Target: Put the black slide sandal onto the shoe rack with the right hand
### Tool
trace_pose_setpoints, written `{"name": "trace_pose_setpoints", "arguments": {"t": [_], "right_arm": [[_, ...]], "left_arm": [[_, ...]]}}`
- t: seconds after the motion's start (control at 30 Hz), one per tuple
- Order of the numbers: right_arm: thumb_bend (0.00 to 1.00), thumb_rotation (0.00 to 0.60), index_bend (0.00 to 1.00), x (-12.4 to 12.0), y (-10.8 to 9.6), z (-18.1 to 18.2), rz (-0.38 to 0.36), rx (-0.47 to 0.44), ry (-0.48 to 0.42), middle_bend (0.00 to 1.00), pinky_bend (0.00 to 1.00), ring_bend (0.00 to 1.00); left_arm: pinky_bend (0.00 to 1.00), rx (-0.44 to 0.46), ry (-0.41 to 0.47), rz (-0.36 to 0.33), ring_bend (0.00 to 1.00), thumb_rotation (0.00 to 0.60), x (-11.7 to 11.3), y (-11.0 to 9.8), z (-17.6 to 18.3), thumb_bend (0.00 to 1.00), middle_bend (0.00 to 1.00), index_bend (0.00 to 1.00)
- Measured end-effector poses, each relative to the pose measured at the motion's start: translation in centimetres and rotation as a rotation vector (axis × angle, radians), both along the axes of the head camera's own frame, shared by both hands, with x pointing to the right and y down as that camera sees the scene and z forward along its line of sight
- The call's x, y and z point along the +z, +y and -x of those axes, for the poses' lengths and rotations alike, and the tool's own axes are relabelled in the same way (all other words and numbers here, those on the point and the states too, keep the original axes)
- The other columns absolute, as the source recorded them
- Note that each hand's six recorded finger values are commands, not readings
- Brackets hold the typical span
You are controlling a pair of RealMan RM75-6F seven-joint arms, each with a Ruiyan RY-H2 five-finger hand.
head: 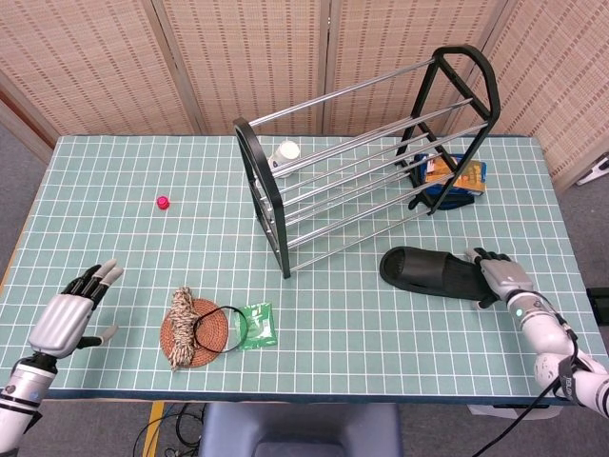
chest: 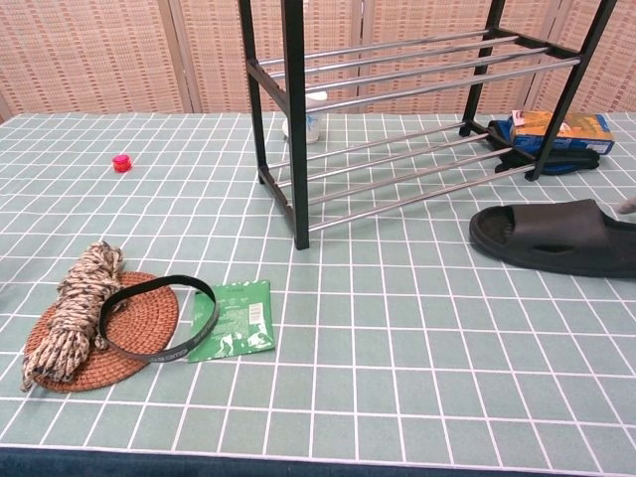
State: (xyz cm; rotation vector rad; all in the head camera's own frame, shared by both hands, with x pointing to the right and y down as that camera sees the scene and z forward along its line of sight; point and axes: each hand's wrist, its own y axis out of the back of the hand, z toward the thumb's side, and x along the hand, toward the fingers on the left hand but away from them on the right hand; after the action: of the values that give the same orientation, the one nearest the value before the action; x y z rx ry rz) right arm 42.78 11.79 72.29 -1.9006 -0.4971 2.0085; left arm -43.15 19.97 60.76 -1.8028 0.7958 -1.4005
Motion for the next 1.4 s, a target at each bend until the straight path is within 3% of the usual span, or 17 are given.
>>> {"name": "trace_pose_setpoints", "arguments": {"t": [0.2,0.33,0.73,1.1,1.4], "right_arm": [[0.18,0.6,0.14,0.2,-0.1,0.2,-0.001,-0.004,0.001,0.11,0.09,0.01],[0.18,0.6,0.24,0.3,-0.2,0.2,-0.004,-0.004,0.002,0.19,0.17,0.08],[0.23,0.6,0.4,-0.2,-0.4,0.4,-0.042,-0.003,-0.002,0.33,0.32,0.22],[0.24,0.6,0.42,-3.0,-0.4,0.1,-0.122,0.017,-0.027,0.35,0.35,0.24],[0.23,0.6,0.42,-5.4,1.2,-0.8,-0.189,0.071,-0.049,0.35,0.35,0.24]], "left_arm": [[0.17,0.004,0.004,-0.003,0.0,0.6,0.0,0.0,0.0,0.26,0.02,0.0],[0.17,0.006,0.006,-0.004,0.0,0.6,-0.1,0.0,-0.1,0.26,0.02,0.0],[0.17,0.007,0.008,-0.009,0.0,0.6,-0.2,0.0,-0.1,0.26,0.02,0.0],[0.17,0.014,-0.004,0.0,0.0,0.6,0.3,0.1,-0.3,0.26,0.02,0.0],[0.17,0.012,-0.01,0.013,0.0,0.6,0.6,0.0,-0.4,0.26,0.02,0.0]]}}
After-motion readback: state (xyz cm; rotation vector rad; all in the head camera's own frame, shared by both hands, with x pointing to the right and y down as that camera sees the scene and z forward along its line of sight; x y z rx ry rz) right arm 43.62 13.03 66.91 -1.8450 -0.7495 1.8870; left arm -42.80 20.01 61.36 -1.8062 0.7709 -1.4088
